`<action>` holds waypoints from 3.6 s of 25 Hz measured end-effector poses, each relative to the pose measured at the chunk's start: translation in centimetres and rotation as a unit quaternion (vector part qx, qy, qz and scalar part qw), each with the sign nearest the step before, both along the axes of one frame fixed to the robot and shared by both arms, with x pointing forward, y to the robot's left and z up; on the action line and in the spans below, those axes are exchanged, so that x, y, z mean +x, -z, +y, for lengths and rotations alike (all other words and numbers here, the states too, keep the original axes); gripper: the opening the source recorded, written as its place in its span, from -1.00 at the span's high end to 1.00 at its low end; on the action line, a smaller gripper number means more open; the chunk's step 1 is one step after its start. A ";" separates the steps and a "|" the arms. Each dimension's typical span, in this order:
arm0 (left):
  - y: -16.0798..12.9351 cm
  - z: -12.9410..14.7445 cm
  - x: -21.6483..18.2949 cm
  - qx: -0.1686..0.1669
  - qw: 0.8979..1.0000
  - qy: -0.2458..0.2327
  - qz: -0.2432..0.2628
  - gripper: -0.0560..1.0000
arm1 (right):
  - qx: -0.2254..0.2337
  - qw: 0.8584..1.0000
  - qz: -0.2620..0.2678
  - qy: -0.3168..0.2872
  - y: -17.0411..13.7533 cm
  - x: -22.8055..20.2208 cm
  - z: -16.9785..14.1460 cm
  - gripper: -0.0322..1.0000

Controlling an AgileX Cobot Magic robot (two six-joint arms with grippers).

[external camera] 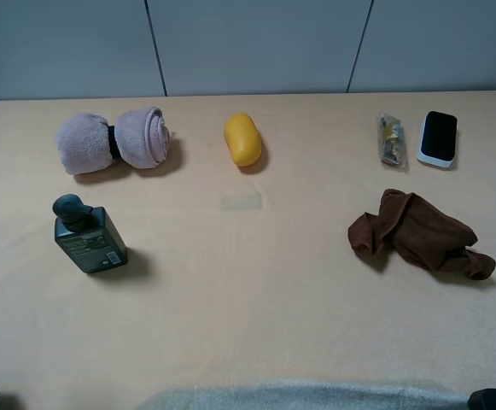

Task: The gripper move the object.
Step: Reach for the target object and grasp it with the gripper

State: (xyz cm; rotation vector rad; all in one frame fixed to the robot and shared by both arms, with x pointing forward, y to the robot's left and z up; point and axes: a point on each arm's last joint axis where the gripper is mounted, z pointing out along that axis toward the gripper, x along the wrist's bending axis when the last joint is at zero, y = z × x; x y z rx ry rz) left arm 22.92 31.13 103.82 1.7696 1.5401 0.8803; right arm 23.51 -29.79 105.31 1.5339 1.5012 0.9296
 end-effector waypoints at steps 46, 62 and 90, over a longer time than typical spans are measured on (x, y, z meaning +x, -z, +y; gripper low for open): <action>0.0 0.0 0.0 0.000 1.000 0.000 0.000 -0.88 | 0.014 0.990 0.135 -0.030 -4.0 6.6 0.2 -0.40; 0.0 0.0 0.0 0.000 1.000 0.000 0.000 -0.88 | 0.033 0.975 0.201 -0.093 -7.6 12.8 1.2 -0.40; 0.0 0.0 0.0 0.000 1.000 0.000 0.000 -0.88 | -0.041 0.918 0.286 -0.273 -8.6 25.4 13.7 -0.40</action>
